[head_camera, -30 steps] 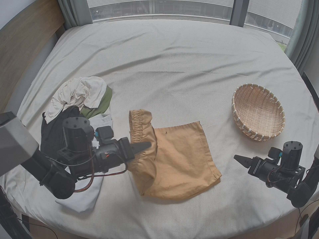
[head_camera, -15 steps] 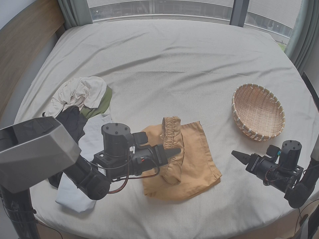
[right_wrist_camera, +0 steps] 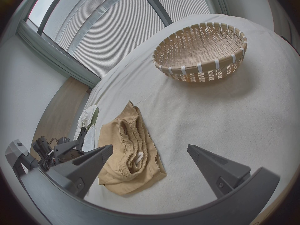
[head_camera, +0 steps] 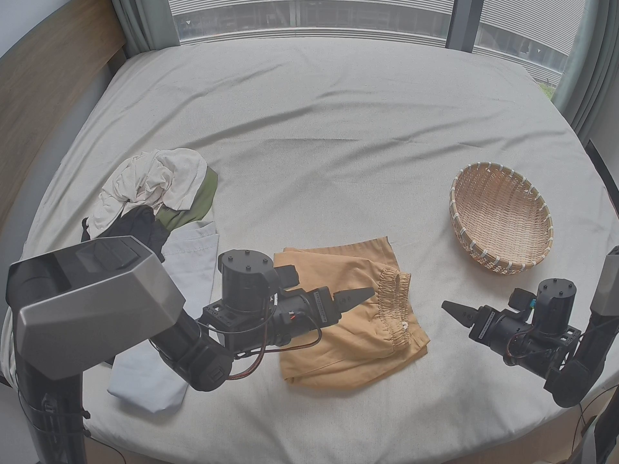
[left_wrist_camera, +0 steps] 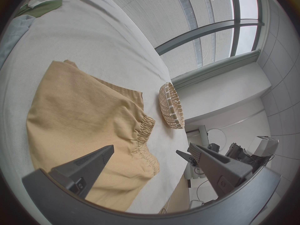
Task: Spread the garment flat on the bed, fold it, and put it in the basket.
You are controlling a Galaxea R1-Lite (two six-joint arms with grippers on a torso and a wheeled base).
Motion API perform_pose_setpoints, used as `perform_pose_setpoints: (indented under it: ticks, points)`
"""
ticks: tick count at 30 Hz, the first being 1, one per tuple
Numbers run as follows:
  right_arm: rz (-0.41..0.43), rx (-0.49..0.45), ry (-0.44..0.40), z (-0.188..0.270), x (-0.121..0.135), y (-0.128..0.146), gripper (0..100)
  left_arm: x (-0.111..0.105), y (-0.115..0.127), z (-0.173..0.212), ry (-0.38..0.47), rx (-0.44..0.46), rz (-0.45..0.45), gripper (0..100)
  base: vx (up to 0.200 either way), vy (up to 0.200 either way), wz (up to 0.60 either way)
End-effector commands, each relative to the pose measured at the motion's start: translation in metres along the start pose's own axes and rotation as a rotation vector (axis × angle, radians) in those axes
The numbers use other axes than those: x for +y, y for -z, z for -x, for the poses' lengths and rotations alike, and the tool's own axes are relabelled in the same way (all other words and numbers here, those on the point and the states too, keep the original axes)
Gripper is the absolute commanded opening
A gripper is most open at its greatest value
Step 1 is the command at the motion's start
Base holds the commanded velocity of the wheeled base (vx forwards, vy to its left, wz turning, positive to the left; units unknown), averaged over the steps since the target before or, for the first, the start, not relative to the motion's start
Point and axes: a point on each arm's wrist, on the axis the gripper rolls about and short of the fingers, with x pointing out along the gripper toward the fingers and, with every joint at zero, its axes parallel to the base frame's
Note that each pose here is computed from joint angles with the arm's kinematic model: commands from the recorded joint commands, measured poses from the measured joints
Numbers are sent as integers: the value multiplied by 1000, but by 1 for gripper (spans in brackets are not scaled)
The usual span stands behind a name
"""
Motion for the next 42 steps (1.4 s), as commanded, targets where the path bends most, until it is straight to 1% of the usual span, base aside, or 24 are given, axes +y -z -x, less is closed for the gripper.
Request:
perform_pose_setpoints:
  ticks: [1, 2, 4, 8, 10, 11, 14, 16, 18, 22, 24, 26, 33, 35, 40, 41, 42]
  points:
    - [0, 44, 14, -5, -3, 9, 100, 2, 1, 4, -22, -5, 5, 100, 0, 0, 0]
    - [-1, 68, 22, -9, -5, 15, 100, 4, -2, 15, -42, -21, 9, 100, 0, 0, 0]
    - [-10, 84, 18, -12, -4, 20, 100, 3, -6, 29, -52, -31, 14, 100, 0, 0, 0]
    - [-16, 105, -11, -20, -1, 30, 100, -7, -15, 63, -59, -56, 14, 100, 0, 0, 0]
    - [-11, 121, -13, -26, -1, 34, 100, -8, -14, 76, -71, -60, 13, 100, 0, 0, 0]
    - [-11, 121, -13, -26, -1, 34, 100, -8, -14, 76, -71, -60, 13, 100, 0, 0, 0]
    - [-11, 130, -20, -38, 0, 39, 100, -7, -8, 98, -104, -56, 16, 100, 0, 0, 0]
    - [-10, 132, -22, -41, 0, 40, 100, -4, -7, 104, -113, -61, 18, 100, 0, 0, 0]
    - [-12, 144, -27, -47, -1, 41, 100, 0, -8, 113, -119, -90, 18, 100, 0, 0, 0]
    - [-11, 146, -30, -58, -2, 44, 100, 8, -4, 126, -140, -115, 27, 100, 0, 0, 0]
    - [-11, 144, -32, -59, -2, 44, 100, 9, -4, 127, -143, -116, 29, 100, 0, 0, 0]
    - [-5, 148, -45, -66, 1, 47, 100, 10, -2, 140, -147, -139, 29, 100, 0, 0, 0]
    - [-7, 160, -74, -73, 10, 51, 100, 11, 3, 170, -152, -129, 46, 100, 0, 0, 0]
    - [-18, 163, -92, -75, 16, 52, 100, 12, 4, 184, -152, -131, 33, 100, 0, 0, 0]
    - [-14, 162, -114, -78, 22, 54, 100, 17, 7, 202, -175, -134, 18, 100, 0, 0, 0]
    - [-11, 171, -134, -79, 25, 55, 100, 19, 7, 209, -192, -147, 22, 100, 0, 0, 0]
    - [-10, 174, -140, -78, 27, 56, 100, 19, 7, 211, -192, -149, 22, 100, 0, 0, 0]
